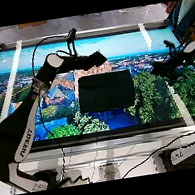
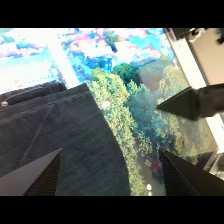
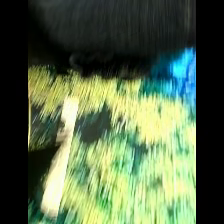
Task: Fold the clothes and pants, and hang the long-sleeved shirts on hangers.
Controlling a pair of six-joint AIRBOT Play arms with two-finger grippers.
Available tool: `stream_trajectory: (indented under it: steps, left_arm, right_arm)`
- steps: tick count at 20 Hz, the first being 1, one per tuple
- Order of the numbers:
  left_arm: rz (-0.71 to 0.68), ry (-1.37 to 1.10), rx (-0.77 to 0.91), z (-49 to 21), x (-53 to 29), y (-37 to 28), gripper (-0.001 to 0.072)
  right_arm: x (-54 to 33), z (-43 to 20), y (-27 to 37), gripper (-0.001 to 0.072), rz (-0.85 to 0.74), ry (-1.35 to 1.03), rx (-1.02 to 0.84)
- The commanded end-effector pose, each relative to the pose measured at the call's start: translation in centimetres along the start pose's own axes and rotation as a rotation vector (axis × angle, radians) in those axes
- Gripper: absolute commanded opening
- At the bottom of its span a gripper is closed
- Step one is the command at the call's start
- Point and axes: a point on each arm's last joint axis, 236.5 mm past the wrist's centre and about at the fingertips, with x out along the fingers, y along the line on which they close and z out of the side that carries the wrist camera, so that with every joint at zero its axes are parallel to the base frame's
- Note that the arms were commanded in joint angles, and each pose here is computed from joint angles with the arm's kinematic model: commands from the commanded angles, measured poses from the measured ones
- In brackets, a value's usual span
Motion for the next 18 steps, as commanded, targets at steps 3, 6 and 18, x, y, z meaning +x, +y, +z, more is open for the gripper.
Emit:
stream_trajectory:
  steps: [3, 6, 18]
  left_arm:
    - [0.004, 0.010, 0.074, 0.2, -0.8, 0.7, 0.0711]
    - [0.005, 0.011, 0.073, 0.1, -0.8, 0.7, 0.0710]
    - [0.095, 0.044, 0.149, -0.4, -1.1, 3.1, 0.0707]
  right_arm:
    - [6.6, -0.7, 3.8, 0.0704, 0.097, -0.063, 0.094]
    - [9.4, -1.1, 7.0, 0.0703, 0.100, -0.045, 0.063]
    - [11.9, -3.3, 3.6, 0.0684, -0.021, 0.047, 0.351]
